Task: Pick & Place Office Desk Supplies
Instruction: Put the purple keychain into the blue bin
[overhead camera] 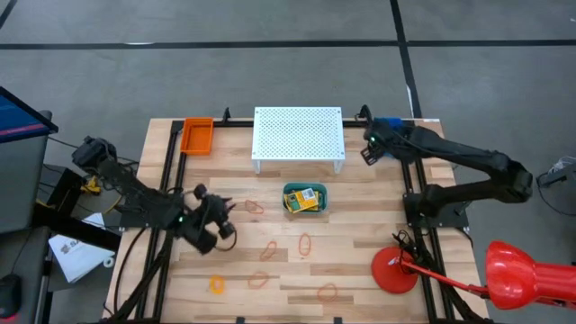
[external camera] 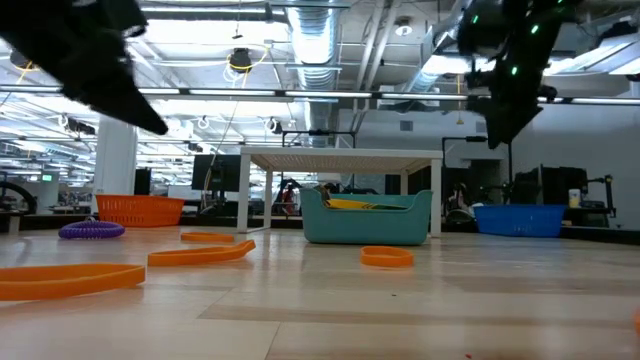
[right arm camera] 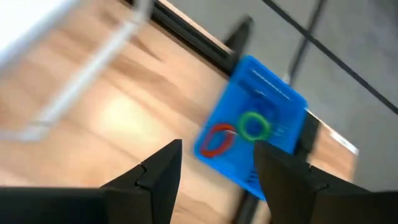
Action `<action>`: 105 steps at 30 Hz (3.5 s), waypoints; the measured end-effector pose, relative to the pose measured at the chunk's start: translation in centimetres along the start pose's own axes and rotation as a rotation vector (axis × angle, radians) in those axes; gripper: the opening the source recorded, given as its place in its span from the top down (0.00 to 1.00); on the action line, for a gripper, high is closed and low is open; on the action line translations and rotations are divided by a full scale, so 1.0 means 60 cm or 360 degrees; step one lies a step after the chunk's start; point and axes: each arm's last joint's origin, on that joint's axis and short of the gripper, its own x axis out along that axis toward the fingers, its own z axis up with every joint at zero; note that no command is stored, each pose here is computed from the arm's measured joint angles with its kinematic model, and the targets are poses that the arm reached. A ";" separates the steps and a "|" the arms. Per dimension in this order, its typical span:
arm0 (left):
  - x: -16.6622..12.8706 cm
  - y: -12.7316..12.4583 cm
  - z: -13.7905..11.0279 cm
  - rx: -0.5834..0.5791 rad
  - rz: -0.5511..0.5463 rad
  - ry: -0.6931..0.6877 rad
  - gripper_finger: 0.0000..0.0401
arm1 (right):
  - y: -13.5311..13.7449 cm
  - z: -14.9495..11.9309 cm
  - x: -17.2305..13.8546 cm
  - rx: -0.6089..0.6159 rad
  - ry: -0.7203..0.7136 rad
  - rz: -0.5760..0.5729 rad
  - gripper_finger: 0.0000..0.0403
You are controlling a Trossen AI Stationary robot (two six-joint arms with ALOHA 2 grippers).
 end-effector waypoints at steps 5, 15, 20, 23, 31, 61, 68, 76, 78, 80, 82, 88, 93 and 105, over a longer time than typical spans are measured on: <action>0.036 0.068 0.054 -0.0144 0.0038 0.0196 0.65 | 0.014 -0.011 -0.039 -0.0007 -0.0144 0.0171 0.52; 0.072 0.164 0.050 -0.0288 -0.0279 0.0893 0.51 | 0.049 -0.029 -0.070 -0.0105 -0.0228 0.0339 0.52; 0.079 0.146 0.023 -0.0135 -0.0177 0.1163 0.52 | 0.057 -0.034 -0.079 -0.0145 -0.0259 0.0377 0.52; 0.084 0.131 0.016 -0.0084 -0.0145 0.1193 0.52 | 0.061 -0.034 -0.082 -0.0149 -0.0279 0.0394 0.52; 0.094 0.096 -0.006 0.0071 -0.0099 0.1311 0.52 | 0.064 -0.038 -0.076 -0.0152 -0.0281 0.0396 0.52; 0.132 0.076 -0.038 0.0080 -0.0193 0.1152 0.96 | 0.092 -0.067 -0.072 -0.0146 -0.0289 0.0506 0.52; 0.097 0.054 0.009 0.0016 -0.0534 0.0701 0.98 | 0.103 -0.080 -0.087 -0.0151 -0.0305 0.0588 0.52; 0.068 0.003 0.077 0.0034 -0.0867 -0.0099 0.99 | 0.122 -0.082 -0.108 -0.0175 -0.0424 0.0739 0.52; 0.068 -0.005 0.091 0.0061 -0.0895 -0.0270 0.99 | 0.128 -0.082 -0.116 -0.0198 -0.0480 0.0793 0.52; 0.070 -0.013 0.103 0.0083 -0.0918 -0.0420 0.99 | 0.134 -0.082 -0.125 -0.0231 -0.0539 0.0850 0.52; 0.074 -0.019 0.114 0.0101 -0.0911 -0.0567 0.99 | 0.142 -0.082 -0.136 -0.0257 -0.0614 0.0922 0.52; 0.091 -0.033 0.145 0.0037 -0.0883 -0.1005 0.99 | 0.164 -0.083 -0.181 -0.0376 -0.0920 0.1161 0.52; 0.106 -0.037 0.159 -0.0076 -0.0966 -0.1314 0.99 | 0.176 -0.092 -0.217 -0.0548 -0.1174 0.1292 0.52; 0.138 -0.050 0.181 -0.0166 -0.1449 -0.1571 0.99 | 0.206 -0.125 -0.238 -0.0946 -0.1729 0.1518 0.52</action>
